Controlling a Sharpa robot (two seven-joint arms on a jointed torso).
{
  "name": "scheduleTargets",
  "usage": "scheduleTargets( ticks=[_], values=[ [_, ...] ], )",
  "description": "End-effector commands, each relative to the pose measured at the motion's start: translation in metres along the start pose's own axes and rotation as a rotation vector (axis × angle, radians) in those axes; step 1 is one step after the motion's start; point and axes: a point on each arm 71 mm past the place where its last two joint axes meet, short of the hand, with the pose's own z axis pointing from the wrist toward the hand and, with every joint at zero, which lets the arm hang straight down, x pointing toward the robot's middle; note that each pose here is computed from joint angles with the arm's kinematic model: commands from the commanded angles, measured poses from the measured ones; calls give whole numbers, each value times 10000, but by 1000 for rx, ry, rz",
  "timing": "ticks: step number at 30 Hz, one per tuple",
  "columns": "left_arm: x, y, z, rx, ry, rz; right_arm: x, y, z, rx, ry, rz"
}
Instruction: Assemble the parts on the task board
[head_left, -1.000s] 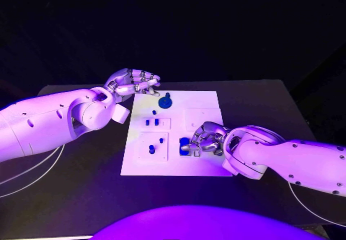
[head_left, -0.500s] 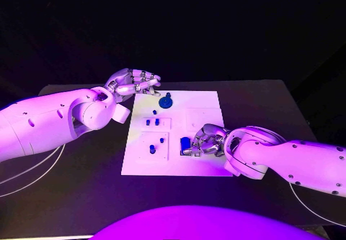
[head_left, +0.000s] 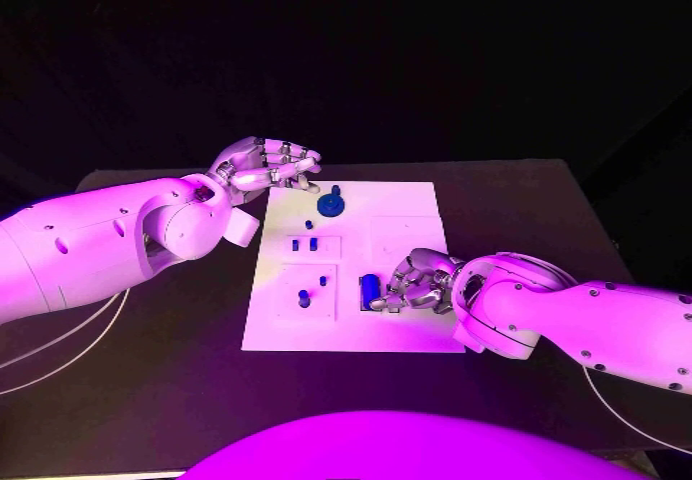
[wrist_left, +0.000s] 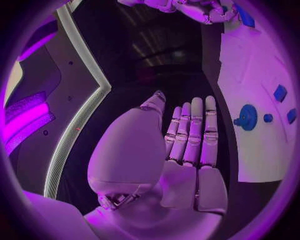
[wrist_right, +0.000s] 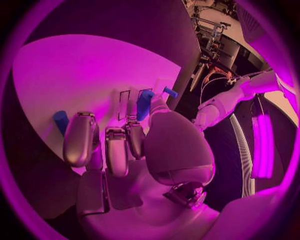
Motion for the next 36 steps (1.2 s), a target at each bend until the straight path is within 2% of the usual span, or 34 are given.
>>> scheduleTargets(
  ticks=[1,15,20,26,29,36],
  values=[
    [19,-8,4,7,17,-4,32,28,-7,-33,38,-4],
    [39,-9,10,8,25,11,23,31,-67,-72,30,26],
    [45,-10,12,10,28,14,-17,3,-104,-88,9,40],
    [28,-12,5,11,16,-14,-210,-99,-208,-122,-76,85],
    [24,-16,-5,12,11,-32,-369,-200,-322,-132,-147,113],
    [30,-25,-25,15,10,-44,-600,-488,-503,-76,-250,53]
  ],
)
